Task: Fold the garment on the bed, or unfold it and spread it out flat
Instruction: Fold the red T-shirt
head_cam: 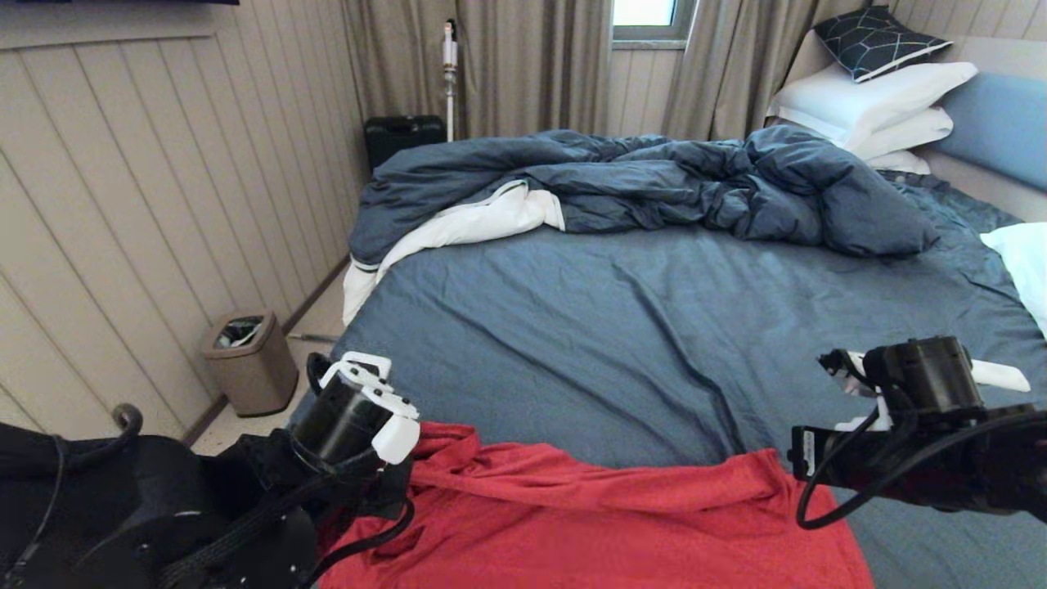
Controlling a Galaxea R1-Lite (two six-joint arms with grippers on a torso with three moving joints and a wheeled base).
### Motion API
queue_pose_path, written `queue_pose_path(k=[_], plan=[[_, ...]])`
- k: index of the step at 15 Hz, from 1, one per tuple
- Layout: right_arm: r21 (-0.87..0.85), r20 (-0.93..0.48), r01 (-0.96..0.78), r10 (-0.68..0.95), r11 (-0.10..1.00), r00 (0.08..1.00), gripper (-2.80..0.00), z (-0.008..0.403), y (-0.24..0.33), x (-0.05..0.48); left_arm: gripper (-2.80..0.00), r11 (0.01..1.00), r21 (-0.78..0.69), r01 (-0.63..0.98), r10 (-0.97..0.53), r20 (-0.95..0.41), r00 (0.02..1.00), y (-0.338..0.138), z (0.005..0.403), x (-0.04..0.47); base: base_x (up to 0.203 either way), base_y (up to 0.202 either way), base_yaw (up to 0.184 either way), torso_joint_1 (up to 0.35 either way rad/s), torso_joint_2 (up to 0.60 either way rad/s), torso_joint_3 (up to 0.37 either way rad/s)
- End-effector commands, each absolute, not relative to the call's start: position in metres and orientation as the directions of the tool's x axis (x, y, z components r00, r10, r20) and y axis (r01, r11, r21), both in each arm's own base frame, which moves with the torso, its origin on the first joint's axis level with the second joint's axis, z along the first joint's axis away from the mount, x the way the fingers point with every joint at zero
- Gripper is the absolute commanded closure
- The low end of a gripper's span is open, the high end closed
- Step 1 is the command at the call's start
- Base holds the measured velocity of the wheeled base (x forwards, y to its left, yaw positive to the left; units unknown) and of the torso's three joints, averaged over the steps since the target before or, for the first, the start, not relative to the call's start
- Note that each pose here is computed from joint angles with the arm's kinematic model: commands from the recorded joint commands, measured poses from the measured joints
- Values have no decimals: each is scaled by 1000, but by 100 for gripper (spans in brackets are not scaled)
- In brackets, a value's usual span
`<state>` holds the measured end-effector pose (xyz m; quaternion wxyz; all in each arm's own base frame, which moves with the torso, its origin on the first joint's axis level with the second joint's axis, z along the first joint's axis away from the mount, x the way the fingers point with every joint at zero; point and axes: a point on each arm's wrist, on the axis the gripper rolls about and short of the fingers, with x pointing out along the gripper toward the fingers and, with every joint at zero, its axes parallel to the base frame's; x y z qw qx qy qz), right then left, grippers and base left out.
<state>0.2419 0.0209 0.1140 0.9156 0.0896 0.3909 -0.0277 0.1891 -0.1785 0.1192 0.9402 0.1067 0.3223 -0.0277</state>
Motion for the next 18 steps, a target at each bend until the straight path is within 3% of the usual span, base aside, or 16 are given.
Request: queue_pose_path(k=[1,9,10,18], plan=[[144,-720,121,20,982,693,0,114,21,242,0,977,172,124,3,-594,805,-177,126,181,0,0,0,0,0,0],[142,-727,122,19,982,687,0,112,21,243,0,972,208,112,51,-647,761,-191,88,168,0,0,0,0,0,0],[142,-727,122,19,982,687,0,112,21,243,-280,972,207,111,51,-649,759,-191,87,168,0,0,0,0,0,0],[141,-728,120,21,983,685,0,111,22,243,-280,985,115,128,-38,-581,813,-170,117,144,0,0,0,0,0,0]])
